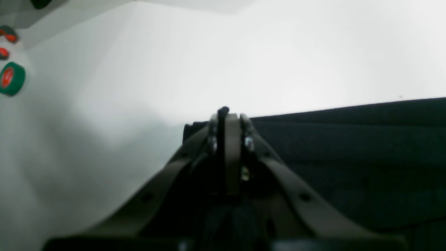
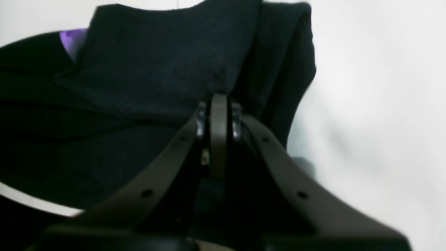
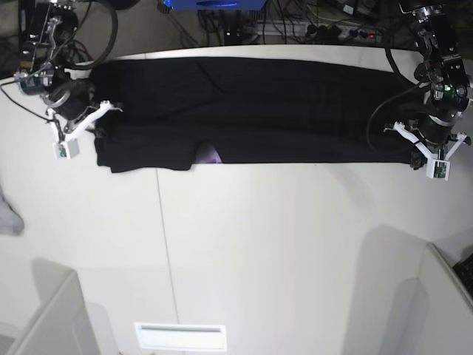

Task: Fold the T-shirt properly
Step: 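Lay the hem over the collar edge with both grippers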

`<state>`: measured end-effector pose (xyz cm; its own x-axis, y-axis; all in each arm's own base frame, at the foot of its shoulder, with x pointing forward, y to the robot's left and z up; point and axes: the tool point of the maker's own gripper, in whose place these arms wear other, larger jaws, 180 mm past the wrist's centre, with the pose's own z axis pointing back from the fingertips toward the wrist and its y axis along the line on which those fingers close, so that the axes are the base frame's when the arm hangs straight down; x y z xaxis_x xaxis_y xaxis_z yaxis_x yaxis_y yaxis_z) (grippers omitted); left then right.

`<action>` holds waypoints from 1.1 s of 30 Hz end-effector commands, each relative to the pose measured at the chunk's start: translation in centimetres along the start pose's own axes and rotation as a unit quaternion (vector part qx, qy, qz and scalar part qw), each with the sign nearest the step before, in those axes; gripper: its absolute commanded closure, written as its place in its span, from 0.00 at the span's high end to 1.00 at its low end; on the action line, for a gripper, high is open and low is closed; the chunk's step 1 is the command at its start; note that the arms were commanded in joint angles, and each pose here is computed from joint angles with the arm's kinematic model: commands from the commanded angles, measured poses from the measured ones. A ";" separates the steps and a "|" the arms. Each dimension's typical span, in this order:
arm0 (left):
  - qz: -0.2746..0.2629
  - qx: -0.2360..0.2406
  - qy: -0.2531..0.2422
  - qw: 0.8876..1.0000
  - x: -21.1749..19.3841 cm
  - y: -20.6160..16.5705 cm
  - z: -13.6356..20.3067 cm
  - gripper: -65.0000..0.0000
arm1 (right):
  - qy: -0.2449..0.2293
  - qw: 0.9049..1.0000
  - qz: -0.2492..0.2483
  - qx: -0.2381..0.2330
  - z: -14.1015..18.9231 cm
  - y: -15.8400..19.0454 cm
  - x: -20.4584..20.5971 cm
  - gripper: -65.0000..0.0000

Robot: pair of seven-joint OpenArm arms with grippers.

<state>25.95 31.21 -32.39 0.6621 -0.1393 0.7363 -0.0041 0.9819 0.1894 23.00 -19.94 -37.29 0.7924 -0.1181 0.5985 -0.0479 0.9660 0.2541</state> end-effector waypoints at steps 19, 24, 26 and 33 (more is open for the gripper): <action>-0.016 -0.004 0.030 0.999 -2.7 -0.2 0.9 0.00 | 0.018 1.000 -0.009 -0.008 0.0 -1.1 -1.8 0.00; -0.016 -0.005 0.042 0.999 -3.6 -0.3 1.0 0.00 | 0.021 1.000 -0.012 -0.008 -0.1 -1.2 -2.1 0.00; -0.017 -0.006 0.046 0.999 -4.0 -0.3 1.1 0.00 | 0.021 1.000 -0.012 -0.008 -0.1 -1.2 -2.0 0.00; -0.016 -0.008 0.063 0.998 -5.3 -0.4 1.3 0.00 | 0.021 1.000 -0.011 -0.009 -0.1 -1.2 -2.0 0.00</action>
<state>20.89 31.08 -36.40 0.7713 -0.1347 0.6221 0.0258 0.9832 0.1808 20.77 -20.47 -39.77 0.8385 -0.1395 0.5268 -0.0059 0.9643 0.2647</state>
